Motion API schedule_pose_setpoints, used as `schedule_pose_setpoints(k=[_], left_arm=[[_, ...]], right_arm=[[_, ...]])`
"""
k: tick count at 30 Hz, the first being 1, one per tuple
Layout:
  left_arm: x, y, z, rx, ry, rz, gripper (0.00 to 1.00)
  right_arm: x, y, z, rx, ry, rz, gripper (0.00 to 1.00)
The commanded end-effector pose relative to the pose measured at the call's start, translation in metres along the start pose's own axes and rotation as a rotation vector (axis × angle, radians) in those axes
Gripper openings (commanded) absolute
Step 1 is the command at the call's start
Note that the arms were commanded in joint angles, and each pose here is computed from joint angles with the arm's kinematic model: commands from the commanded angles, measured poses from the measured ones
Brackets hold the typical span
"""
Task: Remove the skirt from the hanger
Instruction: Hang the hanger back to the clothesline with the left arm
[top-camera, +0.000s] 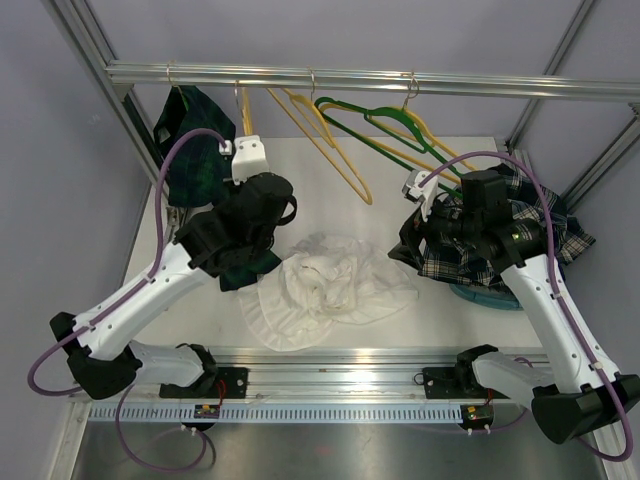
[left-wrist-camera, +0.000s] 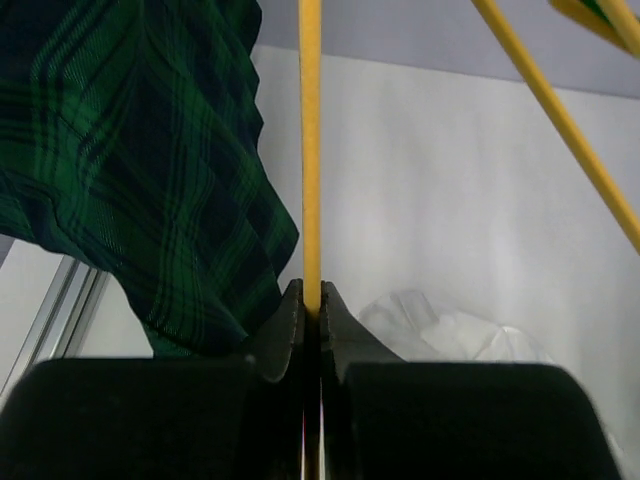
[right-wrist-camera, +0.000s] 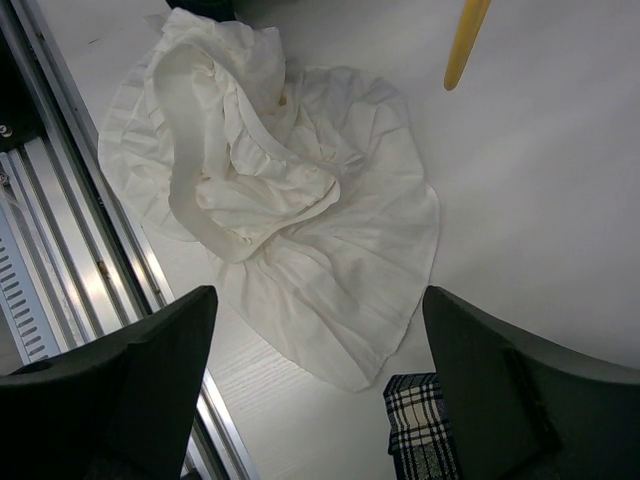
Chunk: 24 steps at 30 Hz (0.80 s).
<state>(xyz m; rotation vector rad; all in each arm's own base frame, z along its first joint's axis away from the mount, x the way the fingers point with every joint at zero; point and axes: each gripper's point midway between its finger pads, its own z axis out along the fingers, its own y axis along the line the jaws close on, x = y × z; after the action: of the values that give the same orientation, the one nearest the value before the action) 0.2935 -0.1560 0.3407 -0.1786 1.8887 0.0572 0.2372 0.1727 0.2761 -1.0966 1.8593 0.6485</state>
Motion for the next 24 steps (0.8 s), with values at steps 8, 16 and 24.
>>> schedule_pose_setpoints(k=[8, 16, 24], left_arm=[[-0.068, -0.017, 0.004, -0.061, -0.216, -0.142, 0.00], [-0.052, -0.038, 0.028, -0.063, -0.151, -0.118, 0.00], [-0.034, -0.053, 0.052, -0.044, -0.093, -0.103, 0.00]], right_arm=[[0.002, 0.000, -0.001, 0.000, -0.004, -0.023, 0.91], [0.000, 0.002, -0.003, -0.006, -0.009, -0.025, 0.91], [0.001, 0.005, -0.006, -0.006, -0.008, -0.030, 0.91]])
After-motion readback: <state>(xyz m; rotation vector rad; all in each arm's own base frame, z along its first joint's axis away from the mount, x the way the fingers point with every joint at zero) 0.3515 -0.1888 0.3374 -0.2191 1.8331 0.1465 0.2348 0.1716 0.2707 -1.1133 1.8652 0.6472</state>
